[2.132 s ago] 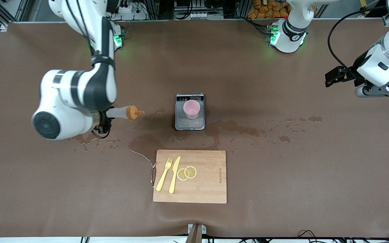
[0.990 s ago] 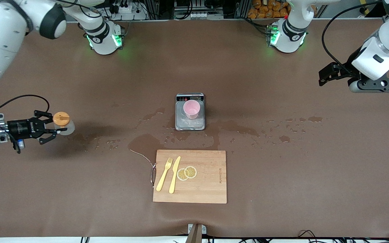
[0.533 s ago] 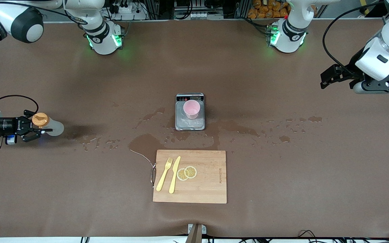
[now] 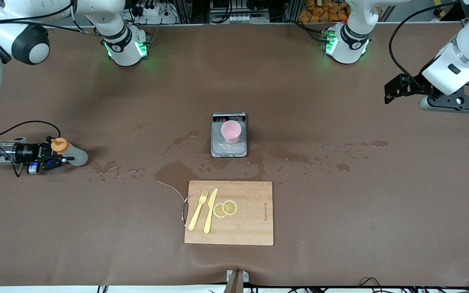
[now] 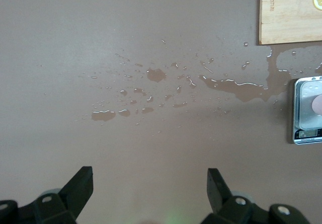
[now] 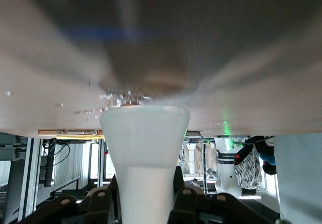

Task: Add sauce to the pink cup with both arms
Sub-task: 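Lower the bottle onto the table and open the right gripper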

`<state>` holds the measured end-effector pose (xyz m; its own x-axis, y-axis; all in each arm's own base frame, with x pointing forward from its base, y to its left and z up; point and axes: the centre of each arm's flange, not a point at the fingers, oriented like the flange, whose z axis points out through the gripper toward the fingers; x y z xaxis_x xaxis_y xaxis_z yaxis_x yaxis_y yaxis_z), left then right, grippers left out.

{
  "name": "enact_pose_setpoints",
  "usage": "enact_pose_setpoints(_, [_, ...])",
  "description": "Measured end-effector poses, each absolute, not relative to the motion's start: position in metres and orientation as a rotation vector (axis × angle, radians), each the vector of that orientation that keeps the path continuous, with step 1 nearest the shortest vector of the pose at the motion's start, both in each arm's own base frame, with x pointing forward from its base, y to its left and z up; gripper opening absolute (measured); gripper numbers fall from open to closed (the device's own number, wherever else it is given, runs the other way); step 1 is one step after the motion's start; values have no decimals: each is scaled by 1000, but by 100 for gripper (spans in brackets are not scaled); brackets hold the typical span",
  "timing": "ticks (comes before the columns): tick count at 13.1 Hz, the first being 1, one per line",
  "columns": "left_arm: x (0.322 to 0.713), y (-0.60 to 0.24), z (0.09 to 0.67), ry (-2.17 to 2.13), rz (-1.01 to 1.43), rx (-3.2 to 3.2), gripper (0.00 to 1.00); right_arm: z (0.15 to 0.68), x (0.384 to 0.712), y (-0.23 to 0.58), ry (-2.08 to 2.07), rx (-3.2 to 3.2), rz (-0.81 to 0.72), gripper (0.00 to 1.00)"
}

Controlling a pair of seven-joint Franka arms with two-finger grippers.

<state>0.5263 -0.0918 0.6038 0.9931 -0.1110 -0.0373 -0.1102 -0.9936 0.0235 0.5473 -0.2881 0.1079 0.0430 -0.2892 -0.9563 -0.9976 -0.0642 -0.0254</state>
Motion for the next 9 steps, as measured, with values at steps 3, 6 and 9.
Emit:
enact_pose_setpoints(3, [525, -92, 603, -180, -76, 3119, 100, 100, 550, -283, 1349, -1453, 1064, 41])
enact_pose_setpoints(6, [523, -91, 603, -140, -94, 3122, 100, 95, 555, -271, 1323, -1436, 1070, 44])
enact_pose_setpoints(9, [526, -86, 603, -103, -76, 3123, 100, 92, 558, -269, 1332, -1440, 1058, 75])
